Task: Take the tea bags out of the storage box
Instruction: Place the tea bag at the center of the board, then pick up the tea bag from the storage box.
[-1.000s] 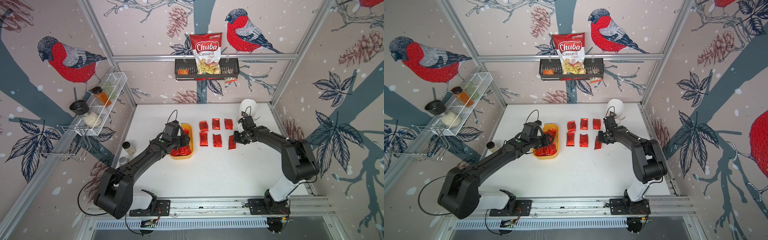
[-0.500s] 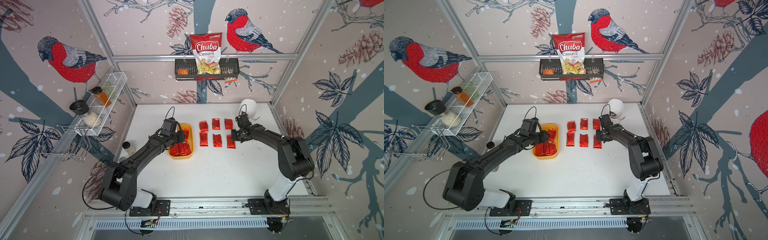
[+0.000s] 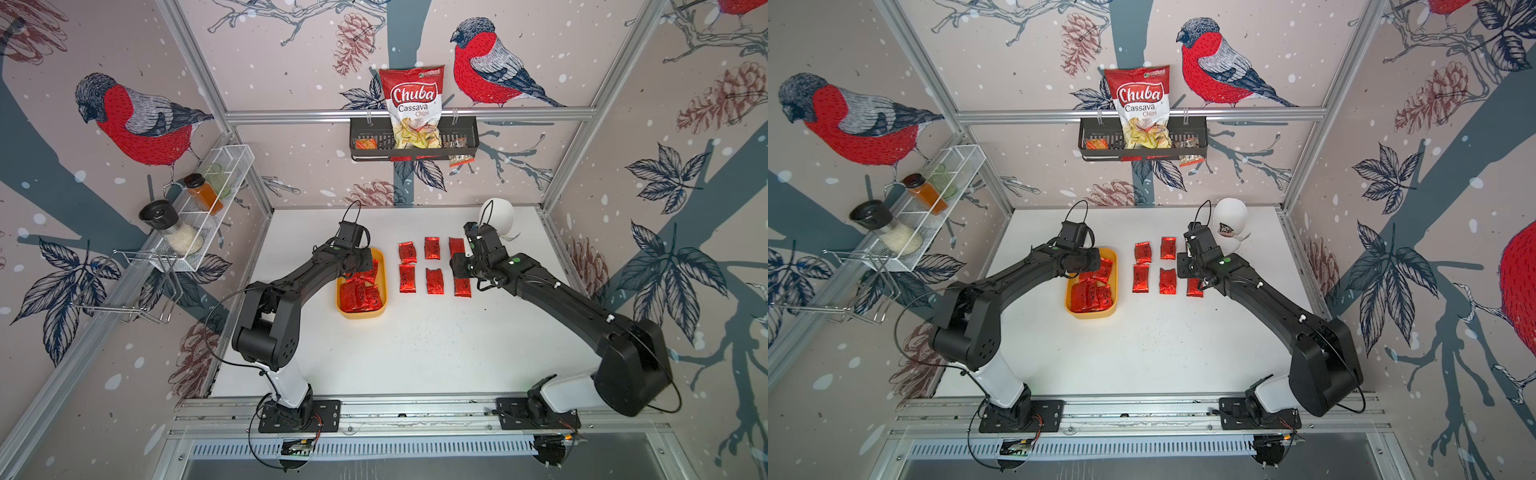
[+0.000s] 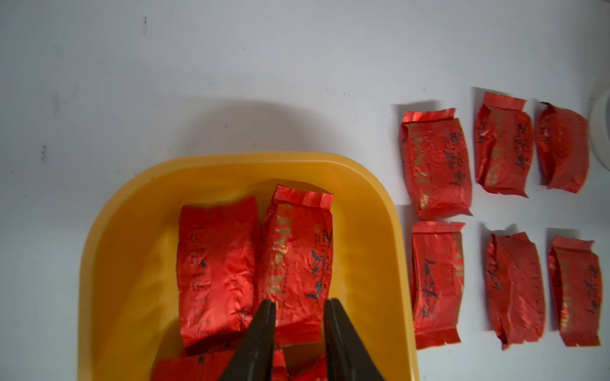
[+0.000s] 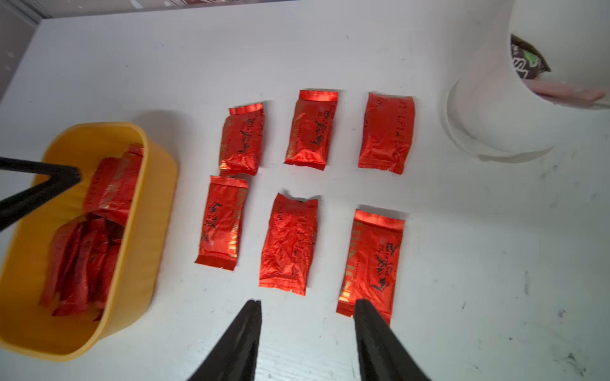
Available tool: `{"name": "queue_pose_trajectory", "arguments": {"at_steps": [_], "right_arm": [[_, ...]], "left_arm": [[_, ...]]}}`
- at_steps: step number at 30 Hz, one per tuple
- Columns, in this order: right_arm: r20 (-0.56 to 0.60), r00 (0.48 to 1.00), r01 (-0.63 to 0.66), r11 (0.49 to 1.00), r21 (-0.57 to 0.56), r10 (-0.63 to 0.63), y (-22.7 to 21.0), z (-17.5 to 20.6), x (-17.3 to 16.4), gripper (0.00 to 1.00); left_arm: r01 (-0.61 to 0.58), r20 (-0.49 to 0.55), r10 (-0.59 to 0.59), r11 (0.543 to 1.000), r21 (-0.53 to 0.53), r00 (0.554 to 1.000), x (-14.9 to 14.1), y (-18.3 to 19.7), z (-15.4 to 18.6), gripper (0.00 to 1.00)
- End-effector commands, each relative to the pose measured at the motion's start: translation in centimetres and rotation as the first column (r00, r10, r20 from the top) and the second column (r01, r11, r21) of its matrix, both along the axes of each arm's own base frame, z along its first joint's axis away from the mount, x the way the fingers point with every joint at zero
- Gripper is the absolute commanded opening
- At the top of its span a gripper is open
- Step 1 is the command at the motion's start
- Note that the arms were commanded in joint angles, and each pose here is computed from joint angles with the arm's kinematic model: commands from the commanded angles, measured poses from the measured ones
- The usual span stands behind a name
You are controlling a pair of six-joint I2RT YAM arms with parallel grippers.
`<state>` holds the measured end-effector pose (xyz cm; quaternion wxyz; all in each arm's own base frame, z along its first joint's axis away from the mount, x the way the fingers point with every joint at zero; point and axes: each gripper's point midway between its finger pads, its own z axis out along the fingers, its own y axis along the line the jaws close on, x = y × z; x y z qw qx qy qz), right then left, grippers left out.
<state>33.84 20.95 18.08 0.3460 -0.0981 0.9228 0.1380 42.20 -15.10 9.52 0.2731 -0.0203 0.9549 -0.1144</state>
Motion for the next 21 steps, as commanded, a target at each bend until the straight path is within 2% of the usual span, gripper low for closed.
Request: {"name": "queue_pose_trajectory", "arguments": {"at_steps": [1, 5, 15, 21], "right_arm": [[-0.023, 0.998, -0.061, 0.993, 0.103, 0.063, 2.2, 0.8, -1.9, 0.53], [-0.027, 0.993, -0.112, 0.982, 0.150, 0.117, 4.1, 0.9, -3.3, 0.54], [-0.043, 0.988, -0.139, 0.979, 0.149, 0.147, 5.6, 0.1, -3.4, 0.54], [-0.041, 0.988, -0.140, 0.979, 0.146, 0.148, 5.7, 0.0, -3.3, 0.54]], "left_arm": [[0.015, -0.038, -0.013, 0.998, 0.058, 0.999, 0.1, 0.7, -1.4, 0.31], [0.016, -0.057, -0.012, 0.998, 0.065, 0.998, 0.2, 0.8, -2.6, 0.32], [0.025, -0.092, -0.019, 0.998, 0.064, 0.996, 0.0, 0.7, -4.3, 0.29], [0.029, -0.096, -0.024, 0.998, 0.052, 0.995, -0.1, 0.6, -4.4, 0.08]]}}
